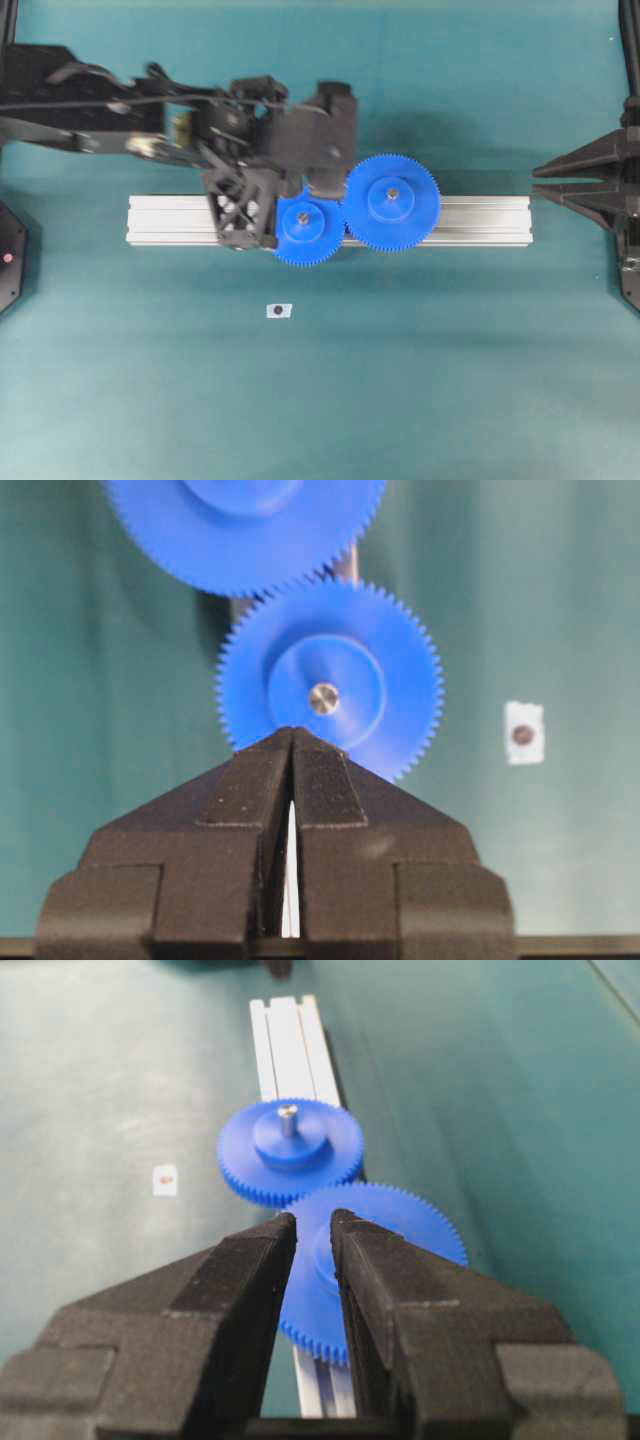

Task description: Find the location of the shaft and insert the small gear.

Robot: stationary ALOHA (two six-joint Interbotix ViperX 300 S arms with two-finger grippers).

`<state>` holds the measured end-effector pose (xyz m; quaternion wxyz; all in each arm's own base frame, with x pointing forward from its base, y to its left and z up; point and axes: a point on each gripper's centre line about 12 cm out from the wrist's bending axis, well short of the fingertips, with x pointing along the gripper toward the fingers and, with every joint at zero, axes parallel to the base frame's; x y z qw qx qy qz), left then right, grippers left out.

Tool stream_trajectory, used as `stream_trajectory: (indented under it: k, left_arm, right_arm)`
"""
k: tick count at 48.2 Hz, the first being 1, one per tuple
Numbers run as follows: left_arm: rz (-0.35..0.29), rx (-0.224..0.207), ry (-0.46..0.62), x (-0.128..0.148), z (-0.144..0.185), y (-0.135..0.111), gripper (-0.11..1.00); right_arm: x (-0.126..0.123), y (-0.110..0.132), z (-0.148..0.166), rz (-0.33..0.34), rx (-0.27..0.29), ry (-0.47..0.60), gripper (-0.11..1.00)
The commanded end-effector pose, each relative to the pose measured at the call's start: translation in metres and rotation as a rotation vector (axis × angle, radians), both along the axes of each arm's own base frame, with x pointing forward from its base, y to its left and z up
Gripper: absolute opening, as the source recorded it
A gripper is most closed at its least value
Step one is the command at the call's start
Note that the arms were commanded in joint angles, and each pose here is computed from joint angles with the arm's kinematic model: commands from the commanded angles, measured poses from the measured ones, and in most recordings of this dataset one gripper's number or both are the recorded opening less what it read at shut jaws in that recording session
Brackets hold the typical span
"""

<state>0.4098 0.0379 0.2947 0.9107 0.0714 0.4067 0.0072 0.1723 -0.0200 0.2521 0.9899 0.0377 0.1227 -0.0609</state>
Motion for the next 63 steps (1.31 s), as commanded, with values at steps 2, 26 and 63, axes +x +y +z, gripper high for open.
stream_trajectory:
  k: [2, 26, 63]
  left_arm:
    - [-0.006, -0.006, -0.087, -0.008, 0.031, -0.009, -0.01]
    - [0.048, -0.107, -0.341, -0.051, 0.031, -0.022, -0.01]
    - [0.053, -0.177, -0.43, -0.089, 0.0, -0.035, -0.01]
  right_arm:
    - [0.002, -0.001, 0.004, -0.005, 0.004, -0.013, 0.35]
    - [0.001, -0.001, 0.005, -0.005, 0.006, -0.016, 0.35]
    - [0.0, 0.0, -0.004, -0.004, 0.011, 0.008, 0.35]
